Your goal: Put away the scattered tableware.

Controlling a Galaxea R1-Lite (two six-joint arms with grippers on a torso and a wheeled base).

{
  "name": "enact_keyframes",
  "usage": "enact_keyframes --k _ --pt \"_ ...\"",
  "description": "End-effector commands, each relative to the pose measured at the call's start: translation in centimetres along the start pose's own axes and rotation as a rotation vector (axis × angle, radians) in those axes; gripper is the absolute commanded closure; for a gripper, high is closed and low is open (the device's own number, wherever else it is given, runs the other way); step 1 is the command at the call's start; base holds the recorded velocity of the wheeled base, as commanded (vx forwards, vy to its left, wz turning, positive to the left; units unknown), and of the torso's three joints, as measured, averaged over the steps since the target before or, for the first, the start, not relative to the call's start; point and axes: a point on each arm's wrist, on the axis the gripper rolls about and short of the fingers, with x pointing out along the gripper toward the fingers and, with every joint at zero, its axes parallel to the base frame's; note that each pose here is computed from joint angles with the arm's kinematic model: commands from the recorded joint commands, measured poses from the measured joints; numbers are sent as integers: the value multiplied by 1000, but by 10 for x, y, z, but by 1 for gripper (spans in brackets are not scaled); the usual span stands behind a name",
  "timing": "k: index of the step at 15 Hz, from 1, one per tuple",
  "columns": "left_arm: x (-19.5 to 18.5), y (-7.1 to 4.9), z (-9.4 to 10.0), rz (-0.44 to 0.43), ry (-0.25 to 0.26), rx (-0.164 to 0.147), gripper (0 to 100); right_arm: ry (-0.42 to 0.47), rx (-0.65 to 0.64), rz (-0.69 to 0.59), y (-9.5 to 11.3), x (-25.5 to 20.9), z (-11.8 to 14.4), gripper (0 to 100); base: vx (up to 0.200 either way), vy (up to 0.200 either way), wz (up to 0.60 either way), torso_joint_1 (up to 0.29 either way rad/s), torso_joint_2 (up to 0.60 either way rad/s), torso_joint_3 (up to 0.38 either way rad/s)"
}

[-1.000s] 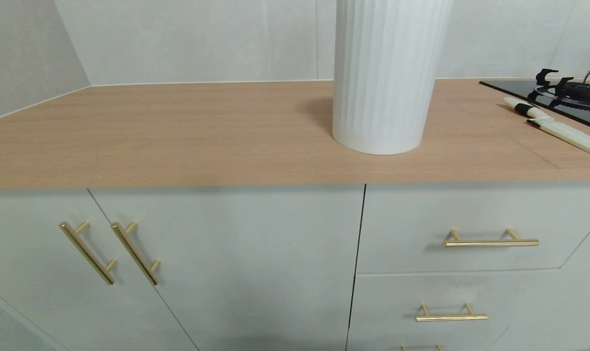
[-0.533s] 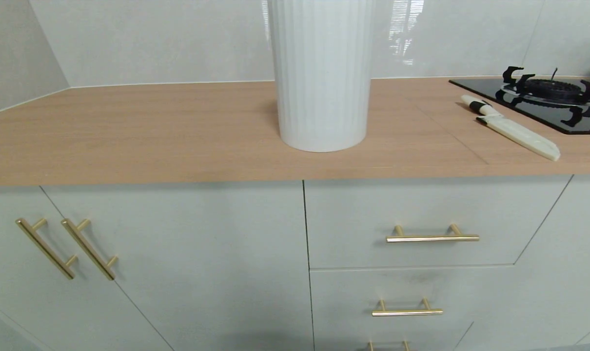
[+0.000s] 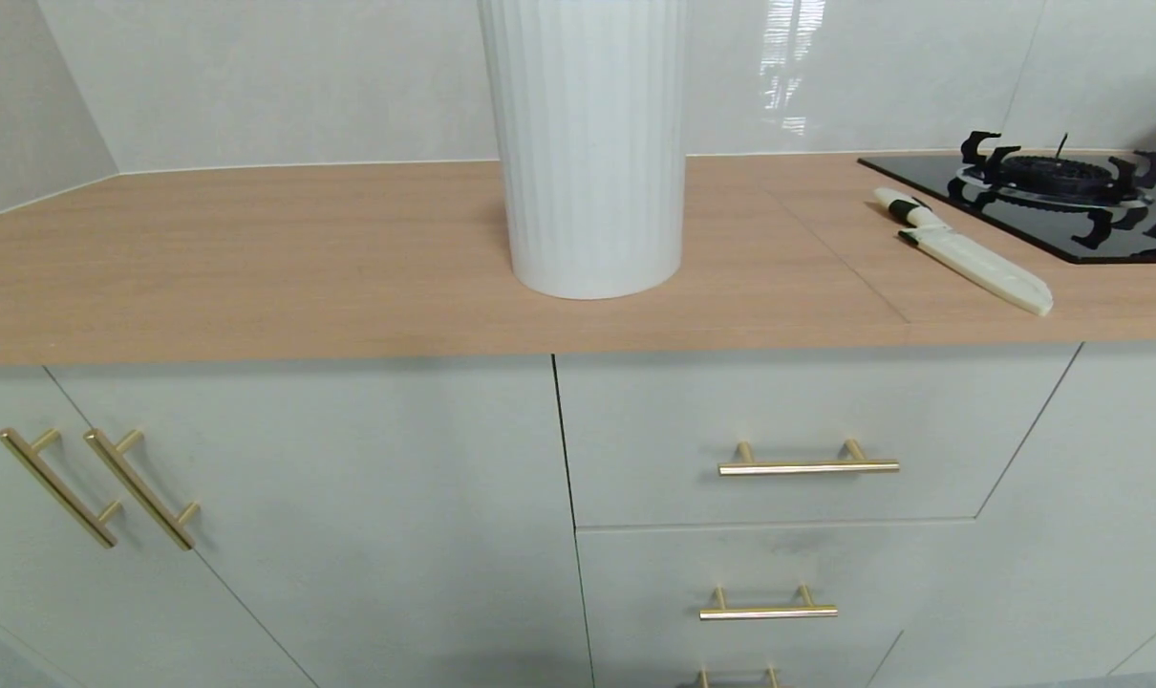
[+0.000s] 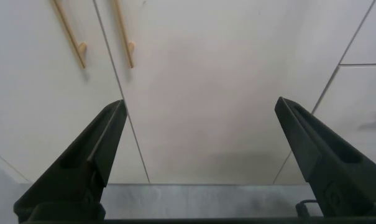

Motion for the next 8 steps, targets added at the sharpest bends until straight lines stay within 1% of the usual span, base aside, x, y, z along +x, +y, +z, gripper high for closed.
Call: enact_keyframes --k 1,8 --pt "0 0 0 0 0 0 0 1 0 0 0 0 0 0 0 0 0 0 0 0" --pt "0 0 0 1 0 0 0 1 0 0 0 0 0 0 0 0 0 0 0 0"
